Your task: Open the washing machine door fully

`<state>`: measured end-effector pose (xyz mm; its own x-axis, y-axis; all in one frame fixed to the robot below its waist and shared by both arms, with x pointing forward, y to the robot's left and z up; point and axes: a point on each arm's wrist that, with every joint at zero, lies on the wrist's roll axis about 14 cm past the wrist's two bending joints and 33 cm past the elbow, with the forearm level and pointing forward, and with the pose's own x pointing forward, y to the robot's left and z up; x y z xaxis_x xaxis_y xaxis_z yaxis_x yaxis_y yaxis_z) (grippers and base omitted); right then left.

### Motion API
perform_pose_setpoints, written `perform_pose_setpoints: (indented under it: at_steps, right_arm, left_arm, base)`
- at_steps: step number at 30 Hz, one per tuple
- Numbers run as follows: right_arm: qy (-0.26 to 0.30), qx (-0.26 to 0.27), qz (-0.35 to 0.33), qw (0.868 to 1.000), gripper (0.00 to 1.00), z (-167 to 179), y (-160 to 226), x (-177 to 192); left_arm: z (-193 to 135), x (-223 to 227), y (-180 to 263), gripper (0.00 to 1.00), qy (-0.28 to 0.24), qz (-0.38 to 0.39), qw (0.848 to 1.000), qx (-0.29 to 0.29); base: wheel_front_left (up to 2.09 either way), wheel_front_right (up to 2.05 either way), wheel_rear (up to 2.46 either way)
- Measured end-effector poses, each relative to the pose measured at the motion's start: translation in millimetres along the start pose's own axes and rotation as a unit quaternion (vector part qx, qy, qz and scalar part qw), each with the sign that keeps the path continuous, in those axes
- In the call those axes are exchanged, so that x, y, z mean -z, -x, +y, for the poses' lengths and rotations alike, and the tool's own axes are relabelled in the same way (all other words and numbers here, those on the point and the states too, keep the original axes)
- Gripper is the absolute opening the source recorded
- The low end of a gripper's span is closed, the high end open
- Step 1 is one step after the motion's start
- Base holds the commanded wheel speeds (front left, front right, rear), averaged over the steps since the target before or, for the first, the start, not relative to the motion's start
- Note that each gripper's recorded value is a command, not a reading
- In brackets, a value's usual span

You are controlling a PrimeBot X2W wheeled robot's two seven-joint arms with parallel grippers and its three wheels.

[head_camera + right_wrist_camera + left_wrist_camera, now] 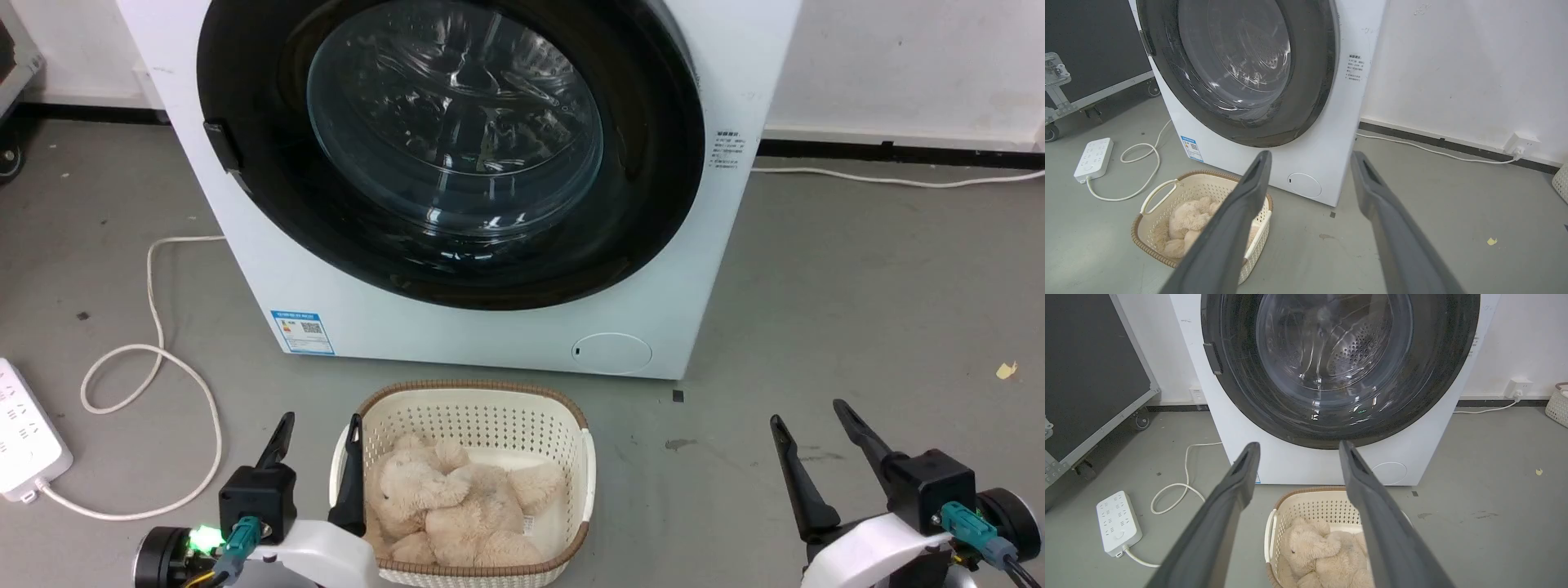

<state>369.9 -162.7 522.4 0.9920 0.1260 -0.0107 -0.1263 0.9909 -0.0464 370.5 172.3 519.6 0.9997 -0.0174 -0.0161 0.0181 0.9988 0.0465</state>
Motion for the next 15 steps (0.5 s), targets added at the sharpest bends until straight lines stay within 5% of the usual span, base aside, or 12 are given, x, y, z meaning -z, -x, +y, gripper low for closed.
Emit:
perform_pose_setpoints:
  at_steps: [15]
  right_arm:
    - [0.024,-0.007,-0.005,1.000,1.00,-7,-22,-1]
  left_arm:
    - [-8,7,-13,1.00,0.001,0.001,1.000,0.006]
  base:
    - [0.00,0.00,0.00]
